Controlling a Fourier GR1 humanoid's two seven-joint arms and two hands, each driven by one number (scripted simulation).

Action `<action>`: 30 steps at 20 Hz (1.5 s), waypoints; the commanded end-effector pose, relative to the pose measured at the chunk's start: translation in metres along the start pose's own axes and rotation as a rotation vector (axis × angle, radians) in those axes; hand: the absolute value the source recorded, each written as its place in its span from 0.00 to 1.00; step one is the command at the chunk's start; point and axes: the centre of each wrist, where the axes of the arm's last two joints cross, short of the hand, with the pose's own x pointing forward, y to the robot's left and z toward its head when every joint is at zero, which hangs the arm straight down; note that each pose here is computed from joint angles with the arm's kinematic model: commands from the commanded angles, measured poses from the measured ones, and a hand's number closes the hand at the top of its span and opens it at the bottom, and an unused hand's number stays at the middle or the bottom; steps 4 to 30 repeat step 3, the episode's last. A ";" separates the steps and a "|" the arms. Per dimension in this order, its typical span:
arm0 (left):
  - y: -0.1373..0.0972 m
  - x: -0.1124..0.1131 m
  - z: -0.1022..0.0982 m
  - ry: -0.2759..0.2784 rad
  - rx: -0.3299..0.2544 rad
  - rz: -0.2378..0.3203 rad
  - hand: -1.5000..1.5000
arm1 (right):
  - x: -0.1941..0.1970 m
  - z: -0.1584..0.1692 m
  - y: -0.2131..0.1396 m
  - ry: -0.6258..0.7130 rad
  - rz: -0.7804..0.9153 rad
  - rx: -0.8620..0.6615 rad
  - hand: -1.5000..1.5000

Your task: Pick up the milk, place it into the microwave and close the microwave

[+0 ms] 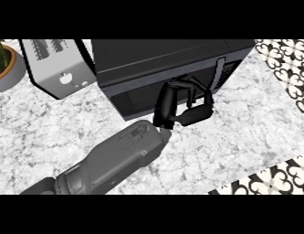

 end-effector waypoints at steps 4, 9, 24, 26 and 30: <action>0.018 -0.006 -0.021 0.036 0.110 -0.027 1.00 | 0.003 -0.002 0.001 0.011 -0.001 0.013 0.00; 0.018 -0.006 -0.021 0.036 0.110 -0.027 1.00 | 0.003 -0.002 0.001 0.011 -0.001 0.013 0.00; 0.018 -0.006 -0.021 0.036 0.110 -0.027 1.00 | 0.003 -0.002 0.001 0.011 -0.001 0.013 0.00; 0.018 -0.006 -0.021 0.036 0.110 -0.027 1.00 | 0.003 -0.002 0.001 0.011 -0.001 0.013 0.00; 0.018 -0.006 -0.021 0.036 0.110 -0.027 1.00 | 0.003 -0.002 0.001 0.011 -0.001 0.013 0.00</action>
